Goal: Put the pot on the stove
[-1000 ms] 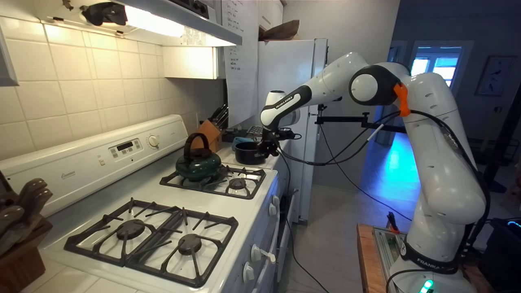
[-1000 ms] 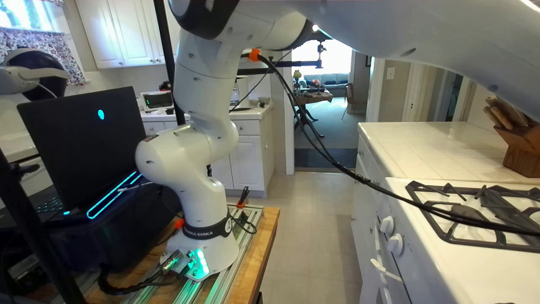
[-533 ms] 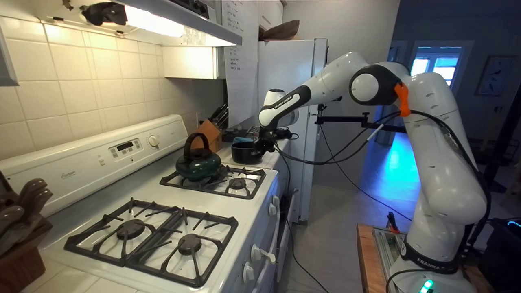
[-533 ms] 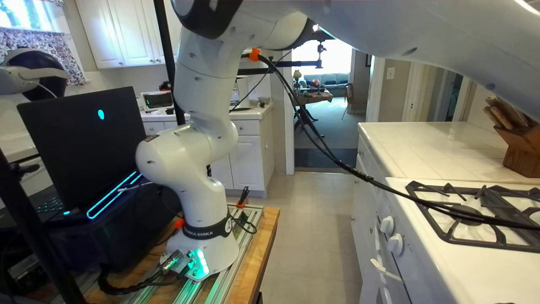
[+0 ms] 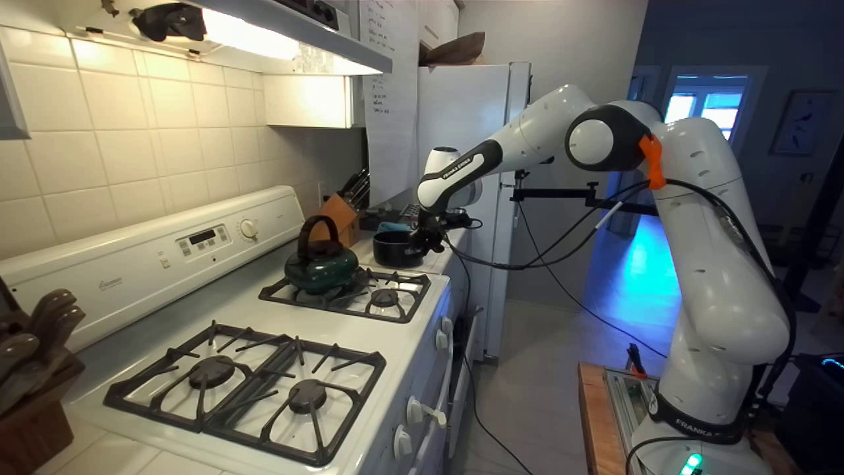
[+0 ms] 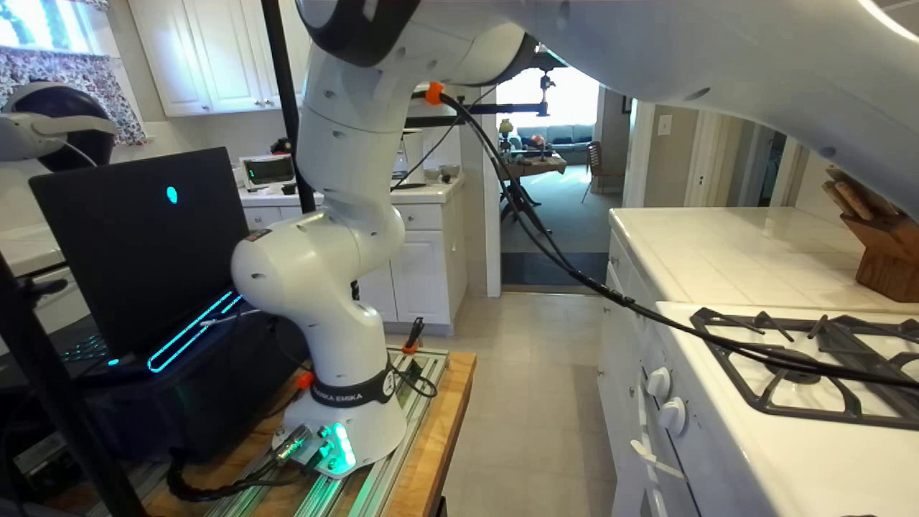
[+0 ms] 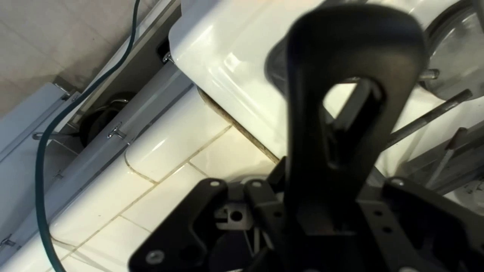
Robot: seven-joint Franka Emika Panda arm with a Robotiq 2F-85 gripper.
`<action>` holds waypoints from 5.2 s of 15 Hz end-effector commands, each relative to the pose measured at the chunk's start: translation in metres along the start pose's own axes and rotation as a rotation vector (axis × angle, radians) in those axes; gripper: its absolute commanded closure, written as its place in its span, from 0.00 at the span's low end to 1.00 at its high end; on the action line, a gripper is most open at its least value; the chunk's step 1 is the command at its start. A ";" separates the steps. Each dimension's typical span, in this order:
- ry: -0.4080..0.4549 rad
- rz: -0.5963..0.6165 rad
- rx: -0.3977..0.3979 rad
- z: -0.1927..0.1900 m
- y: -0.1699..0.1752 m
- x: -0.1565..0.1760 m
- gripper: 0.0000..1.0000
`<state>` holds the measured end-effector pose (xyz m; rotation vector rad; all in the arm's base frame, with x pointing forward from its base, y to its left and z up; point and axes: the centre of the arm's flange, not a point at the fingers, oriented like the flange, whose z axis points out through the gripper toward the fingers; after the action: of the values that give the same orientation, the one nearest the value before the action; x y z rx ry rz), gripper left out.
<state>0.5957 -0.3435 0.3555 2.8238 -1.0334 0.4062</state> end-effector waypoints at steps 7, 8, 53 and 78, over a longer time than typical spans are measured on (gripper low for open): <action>-0.053 0.053 -0.005 -0.001 0.026 -0.004 0.78; -0.055 0.056 -0.003 -0.001 0.028 -0.004 0.64; 0.074 0.117 0.093 -0.016 0.015 0.035 0.92; -0.011 0.053 0.124 -0.046 -0.069 -0.047 0.92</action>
<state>0.6105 -0.2796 0.3802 2.9091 -1.1256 0.4734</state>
